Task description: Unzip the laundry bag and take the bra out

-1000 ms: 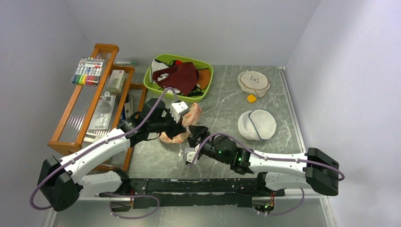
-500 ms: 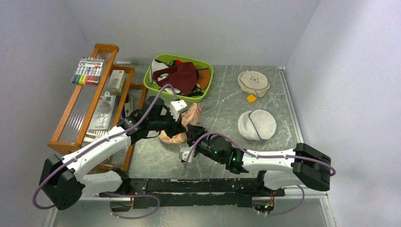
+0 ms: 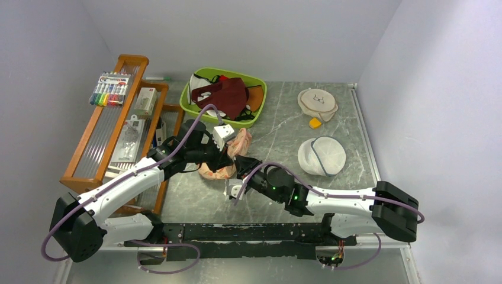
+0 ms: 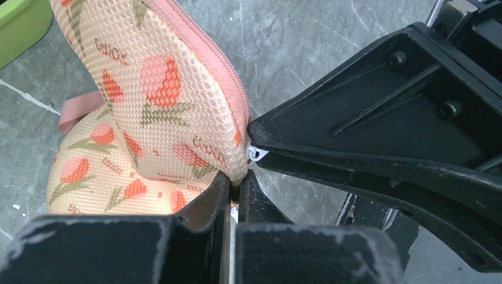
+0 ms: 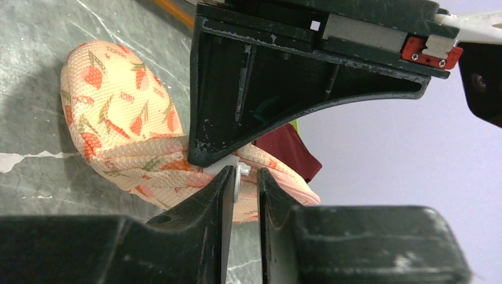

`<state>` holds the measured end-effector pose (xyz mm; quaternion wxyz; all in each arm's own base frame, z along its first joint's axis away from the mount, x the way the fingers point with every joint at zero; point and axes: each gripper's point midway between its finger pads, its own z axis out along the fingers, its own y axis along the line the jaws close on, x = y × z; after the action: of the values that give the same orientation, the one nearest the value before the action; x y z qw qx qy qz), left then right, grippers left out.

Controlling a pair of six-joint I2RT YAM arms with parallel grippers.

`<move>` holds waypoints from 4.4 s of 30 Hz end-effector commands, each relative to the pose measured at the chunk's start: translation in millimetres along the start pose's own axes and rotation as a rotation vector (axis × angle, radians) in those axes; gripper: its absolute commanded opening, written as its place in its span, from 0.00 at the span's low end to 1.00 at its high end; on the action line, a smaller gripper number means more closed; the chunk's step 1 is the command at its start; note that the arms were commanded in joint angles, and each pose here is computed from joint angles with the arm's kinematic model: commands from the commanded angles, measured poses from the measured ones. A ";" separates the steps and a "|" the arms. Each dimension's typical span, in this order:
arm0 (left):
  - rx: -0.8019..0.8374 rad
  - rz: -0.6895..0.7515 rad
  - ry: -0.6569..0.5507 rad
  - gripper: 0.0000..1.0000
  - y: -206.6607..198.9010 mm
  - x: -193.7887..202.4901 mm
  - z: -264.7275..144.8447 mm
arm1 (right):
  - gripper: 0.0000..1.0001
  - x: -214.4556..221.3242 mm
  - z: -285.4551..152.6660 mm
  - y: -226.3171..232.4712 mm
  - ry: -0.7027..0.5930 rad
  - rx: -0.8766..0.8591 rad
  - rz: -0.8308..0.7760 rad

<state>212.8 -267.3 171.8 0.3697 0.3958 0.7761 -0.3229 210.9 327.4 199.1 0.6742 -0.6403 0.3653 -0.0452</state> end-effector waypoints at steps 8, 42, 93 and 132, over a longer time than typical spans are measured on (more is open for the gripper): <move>0.044 0.005 -0.024 0.07 -6.8 -12.4 -1.6 | 0.09 -3.1 0.7 -14.8 -0.021 0.037 0.042; 0.082 0.000 0.061 0.07 -6.3 4.6 10.5 | 0.00 110.1 -6.7 -35.8 0.320 0.080 1.212; -0.338 -0.218 -0.023 0.49 -34.1 -7.4 56.8 | 0.00 42.1 -50.6 18.8 0.014 -0.112 1.471; -0.209 -0.142 0.078 0.07 -48.0 44.8 47.7 | 0.00 119.7 -47.6 45.0 0.234 0.090 1.272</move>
<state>177.1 -305.6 112.3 0.3578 0.2954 0.8574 -0.2228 226.5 241.8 101.0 0.5054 -0.2914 0.7467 0.3196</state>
